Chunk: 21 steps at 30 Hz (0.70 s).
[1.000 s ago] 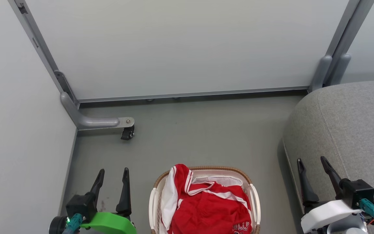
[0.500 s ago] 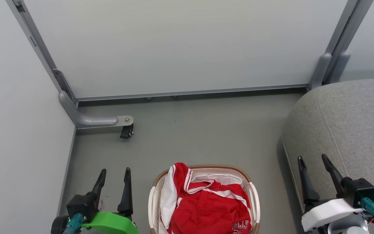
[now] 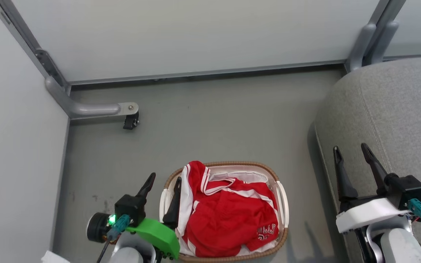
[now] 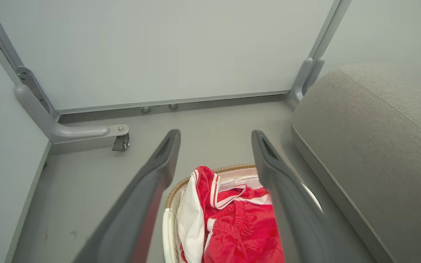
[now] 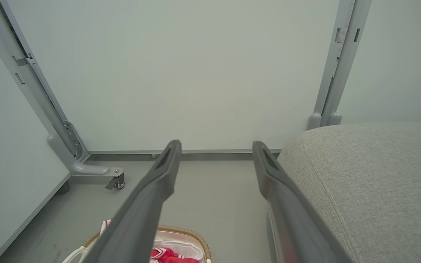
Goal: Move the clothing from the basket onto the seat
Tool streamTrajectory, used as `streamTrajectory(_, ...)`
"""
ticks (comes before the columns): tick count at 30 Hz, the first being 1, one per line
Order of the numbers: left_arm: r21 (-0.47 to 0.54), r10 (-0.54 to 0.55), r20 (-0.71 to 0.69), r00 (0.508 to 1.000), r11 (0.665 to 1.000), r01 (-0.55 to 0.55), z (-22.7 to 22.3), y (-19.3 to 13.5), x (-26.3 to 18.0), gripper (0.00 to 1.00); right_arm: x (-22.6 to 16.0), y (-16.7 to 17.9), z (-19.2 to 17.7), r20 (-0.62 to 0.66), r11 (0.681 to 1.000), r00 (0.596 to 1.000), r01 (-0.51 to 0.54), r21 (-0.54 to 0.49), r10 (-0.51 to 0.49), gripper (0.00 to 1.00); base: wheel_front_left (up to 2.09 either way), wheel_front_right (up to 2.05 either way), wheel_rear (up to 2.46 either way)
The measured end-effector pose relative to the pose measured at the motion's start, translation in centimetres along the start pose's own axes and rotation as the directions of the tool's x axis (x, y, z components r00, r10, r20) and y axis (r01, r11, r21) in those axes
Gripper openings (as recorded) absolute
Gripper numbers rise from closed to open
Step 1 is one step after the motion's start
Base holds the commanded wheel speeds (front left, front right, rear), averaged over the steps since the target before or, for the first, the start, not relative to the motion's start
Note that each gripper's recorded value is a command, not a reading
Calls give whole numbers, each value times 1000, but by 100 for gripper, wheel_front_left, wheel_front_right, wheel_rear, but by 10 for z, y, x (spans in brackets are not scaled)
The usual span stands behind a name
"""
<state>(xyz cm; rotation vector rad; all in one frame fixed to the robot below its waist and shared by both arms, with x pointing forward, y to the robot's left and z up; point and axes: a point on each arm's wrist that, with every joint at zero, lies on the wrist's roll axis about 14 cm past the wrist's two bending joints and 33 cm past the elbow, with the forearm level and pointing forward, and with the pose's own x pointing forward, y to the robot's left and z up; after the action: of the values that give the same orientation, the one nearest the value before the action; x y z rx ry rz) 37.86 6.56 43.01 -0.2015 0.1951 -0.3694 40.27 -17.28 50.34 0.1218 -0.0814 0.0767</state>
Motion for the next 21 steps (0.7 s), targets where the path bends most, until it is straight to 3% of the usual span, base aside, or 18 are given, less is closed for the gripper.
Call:
streamTrajectory(4,20,-73,-105,992,997,76,-29,-11,21,100,18,-1,-6,-6,1000,1000,-4,0,4,100,0,0,0)
streamTrajectory(11,57,-145,-323,935,983,172,-93,-12,51,100,47,-9,-25,-29,1000,1000,7,11,-6,100,0,0,0)
streamTrajectory(17,68,-188,-502,844,965,255,-153,-10,58,100,61,-17,-53,-79,1000,997,21,22,-19,100,0,0,0)
streamTrajectory(21,48,-202,-630,750,953,298,-196,-8,51,100,66,-25,-73,-116,999,993,39,28,-36,100,0,0,0)
